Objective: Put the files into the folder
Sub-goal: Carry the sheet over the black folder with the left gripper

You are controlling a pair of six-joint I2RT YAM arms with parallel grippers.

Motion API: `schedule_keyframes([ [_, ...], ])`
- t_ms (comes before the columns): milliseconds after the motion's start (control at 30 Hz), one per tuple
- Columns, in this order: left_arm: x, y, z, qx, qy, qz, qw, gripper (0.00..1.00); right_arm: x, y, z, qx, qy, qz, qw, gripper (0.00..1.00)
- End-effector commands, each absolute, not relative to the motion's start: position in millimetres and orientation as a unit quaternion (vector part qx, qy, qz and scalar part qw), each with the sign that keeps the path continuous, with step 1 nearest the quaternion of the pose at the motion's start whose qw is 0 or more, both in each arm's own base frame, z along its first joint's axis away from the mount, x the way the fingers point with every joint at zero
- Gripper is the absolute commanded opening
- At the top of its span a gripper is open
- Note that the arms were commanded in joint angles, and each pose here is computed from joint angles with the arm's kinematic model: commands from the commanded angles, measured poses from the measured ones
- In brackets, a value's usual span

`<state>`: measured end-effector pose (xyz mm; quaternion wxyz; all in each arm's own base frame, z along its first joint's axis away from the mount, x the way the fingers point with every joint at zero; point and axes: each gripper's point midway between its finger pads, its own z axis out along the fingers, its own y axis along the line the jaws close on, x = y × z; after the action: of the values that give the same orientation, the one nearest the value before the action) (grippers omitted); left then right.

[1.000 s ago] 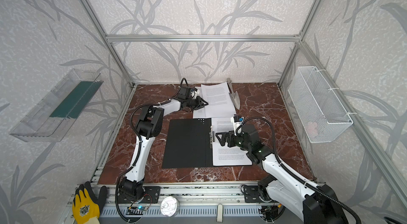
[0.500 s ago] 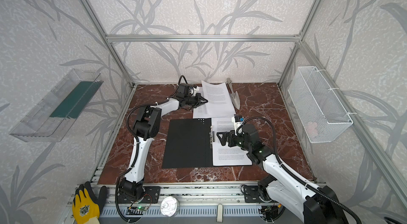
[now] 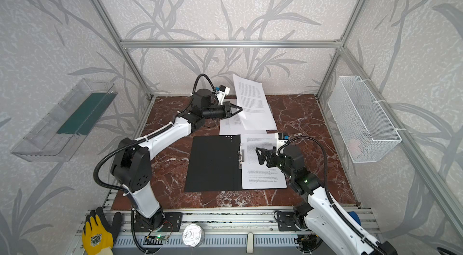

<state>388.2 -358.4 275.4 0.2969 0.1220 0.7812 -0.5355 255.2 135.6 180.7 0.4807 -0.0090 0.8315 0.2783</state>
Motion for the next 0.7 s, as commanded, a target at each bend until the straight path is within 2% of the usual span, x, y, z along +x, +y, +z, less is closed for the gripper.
schedule_keyframes([
  [0,361.4,-360.8,263.7,0.139,0.797,-0.504,0.304,0.0,244.8,112.8,191.4,0.021,0.823,0.255,0.508,0.99],
  [133,342.3,-344.8,235.2,0.116,0.819,-0.483,0.285,0.0,227.8,100.3,220.2,0.017,0.789,0.258,0.557,0.99],
  [233,324.4,-333.2,209.0,0.098,0.831,-0.482,0.26,0.0,226.0,97.8,221.9,0.012,0.79,0.249,0.56,0.99],
  [333,304.9,-323.1,186.0,0.077,0.835,-0.492,0.235,0.0,233.6,108.3,213.3,-0.012,0.81,0.244,0.534,0.99],
  [500,281.6,-296.2,129.9,0.054,0.871,-0.446,0.199,0.0,243.2,134.6,195.1,-0.044,0.834,0.273,0.478,0.99],
  [667,269.4,-253.1,85.5,0.036,0.916,-0.35,0.192,0.0,247.4,155.2,177.6,-0.062,0.851,0.303,0.425,0.99],
])
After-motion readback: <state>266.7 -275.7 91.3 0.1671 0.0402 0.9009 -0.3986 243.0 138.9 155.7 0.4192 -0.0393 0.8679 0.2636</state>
